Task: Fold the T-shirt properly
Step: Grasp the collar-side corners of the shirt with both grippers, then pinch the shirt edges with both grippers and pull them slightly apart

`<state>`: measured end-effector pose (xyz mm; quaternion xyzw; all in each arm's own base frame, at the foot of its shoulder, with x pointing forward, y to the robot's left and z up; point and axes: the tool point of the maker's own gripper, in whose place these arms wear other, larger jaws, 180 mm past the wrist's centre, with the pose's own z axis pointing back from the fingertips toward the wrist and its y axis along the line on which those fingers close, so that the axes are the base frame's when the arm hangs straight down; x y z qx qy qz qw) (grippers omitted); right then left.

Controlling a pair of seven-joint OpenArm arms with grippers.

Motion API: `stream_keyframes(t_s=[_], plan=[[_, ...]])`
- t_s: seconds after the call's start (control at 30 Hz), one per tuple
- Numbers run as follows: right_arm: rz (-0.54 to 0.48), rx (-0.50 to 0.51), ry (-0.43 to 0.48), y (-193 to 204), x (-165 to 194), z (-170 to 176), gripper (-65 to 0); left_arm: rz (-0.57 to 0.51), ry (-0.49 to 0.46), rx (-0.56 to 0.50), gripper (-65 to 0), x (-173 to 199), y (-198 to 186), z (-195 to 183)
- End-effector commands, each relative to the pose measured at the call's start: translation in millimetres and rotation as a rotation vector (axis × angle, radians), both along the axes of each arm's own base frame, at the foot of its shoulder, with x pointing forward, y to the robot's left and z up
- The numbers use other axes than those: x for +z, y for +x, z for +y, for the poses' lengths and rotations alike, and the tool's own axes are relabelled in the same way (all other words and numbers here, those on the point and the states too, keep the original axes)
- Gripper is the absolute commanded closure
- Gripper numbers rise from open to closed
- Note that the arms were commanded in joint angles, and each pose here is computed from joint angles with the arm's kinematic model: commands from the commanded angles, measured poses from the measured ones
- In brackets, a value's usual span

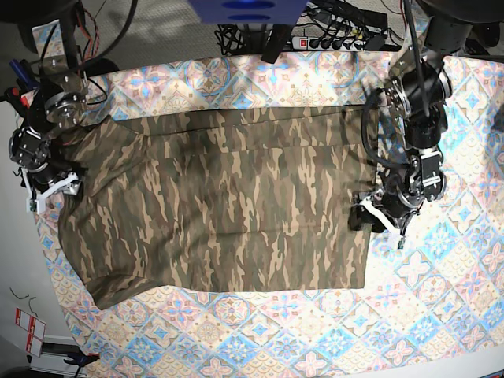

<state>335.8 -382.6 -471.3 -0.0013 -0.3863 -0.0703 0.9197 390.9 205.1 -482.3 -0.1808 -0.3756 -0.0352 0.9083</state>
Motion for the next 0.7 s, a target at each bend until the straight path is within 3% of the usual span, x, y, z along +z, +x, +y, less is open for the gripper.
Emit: stream_keyframes(t_s=[0.0, 0.2, 0.37, 0.67], plan=[[-0.073, -0.021, -0.02, 15.6, 22.7, -14.9, -53.8, 0.1, 0.016, -0.054, -35.6, -18.0, -16.1, -9.3], [-0.134, -0.026, -0.036, 35.5, 40.8, -18.0, -53.8, 0.119, 0.003, -0.155, -34.6, -26.2, -20.1, -51.6], [-0.154, 0.004, -0.052, 44.4, 45.7, -13.2, -53.8, 0.131, -0.018, -0.186, -25.0, -31.0, -25.1, -73.8], [-0.211, -0.003, 0.06, 64.5, 40.3, 10.1, -53.9, 0.158, -0.027, -0.192, -23.1, -40.3, -38.4, -79.5]])
